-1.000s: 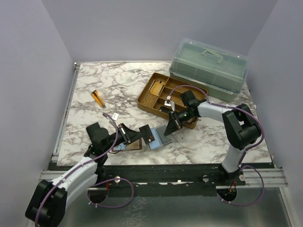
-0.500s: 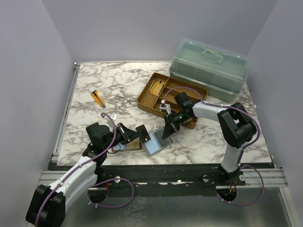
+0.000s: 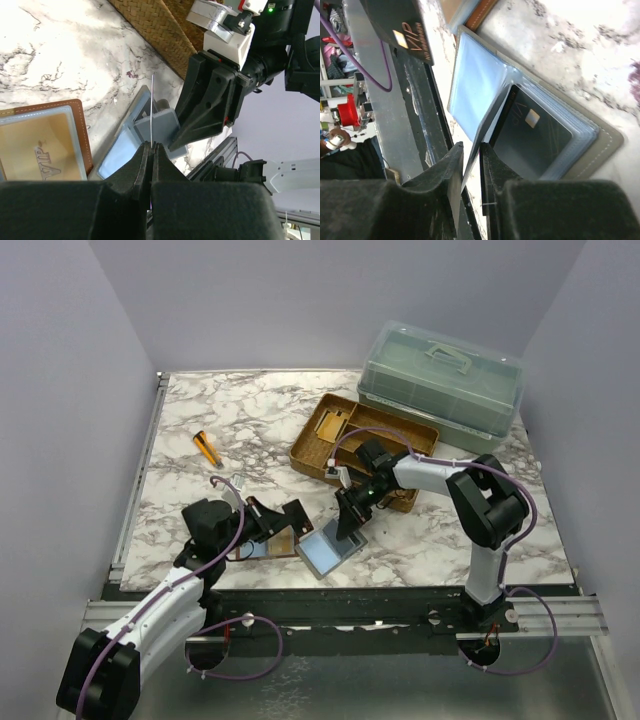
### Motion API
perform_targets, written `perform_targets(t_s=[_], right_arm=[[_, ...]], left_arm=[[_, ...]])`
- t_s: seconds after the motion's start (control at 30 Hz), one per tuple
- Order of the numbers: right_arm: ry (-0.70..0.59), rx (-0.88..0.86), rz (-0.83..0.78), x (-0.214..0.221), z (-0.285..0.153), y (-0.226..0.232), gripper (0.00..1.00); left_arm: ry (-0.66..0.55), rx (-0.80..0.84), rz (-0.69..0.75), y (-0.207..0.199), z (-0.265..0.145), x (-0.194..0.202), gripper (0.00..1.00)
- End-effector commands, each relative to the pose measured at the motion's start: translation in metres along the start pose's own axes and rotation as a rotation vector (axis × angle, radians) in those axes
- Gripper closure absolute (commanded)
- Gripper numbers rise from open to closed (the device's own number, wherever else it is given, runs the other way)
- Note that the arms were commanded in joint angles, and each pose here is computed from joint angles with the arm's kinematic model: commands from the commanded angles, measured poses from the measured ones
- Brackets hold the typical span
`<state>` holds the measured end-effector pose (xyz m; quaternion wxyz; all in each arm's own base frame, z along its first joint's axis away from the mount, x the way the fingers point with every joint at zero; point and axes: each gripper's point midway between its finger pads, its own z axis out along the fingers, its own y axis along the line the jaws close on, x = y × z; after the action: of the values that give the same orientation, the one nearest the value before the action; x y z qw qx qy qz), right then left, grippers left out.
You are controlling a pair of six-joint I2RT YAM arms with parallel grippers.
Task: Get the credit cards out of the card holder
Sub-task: Place the card holder at the center of the board.
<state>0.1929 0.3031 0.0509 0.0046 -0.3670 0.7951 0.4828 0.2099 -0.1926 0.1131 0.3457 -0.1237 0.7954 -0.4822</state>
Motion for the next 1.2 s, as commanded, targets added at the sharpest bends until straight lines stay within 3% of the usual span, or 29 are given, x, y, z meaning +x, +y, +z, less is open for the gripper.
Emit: perform_targets(t_s=[0.0,0.27,1.17], right_arm=[[0.042,-0.075,-0.034,0.001,0.009,0.017,0.74],[0.059,-0.164,-0.093,0.0,0.008,0.04,0.57],[0.057,-0.232,-0.185,-0.005,-0.003,0.057,0.56]], left_arm=[[-0.033,-0.024,0.028,0.0,0.001,-0.011,1.0],[-0.028,-0.013,0.035,-0.003,0.0,-0.011,1.0],[-0.078,0.052,0.072,-0.027,-0.003,-0.028,1.0]])
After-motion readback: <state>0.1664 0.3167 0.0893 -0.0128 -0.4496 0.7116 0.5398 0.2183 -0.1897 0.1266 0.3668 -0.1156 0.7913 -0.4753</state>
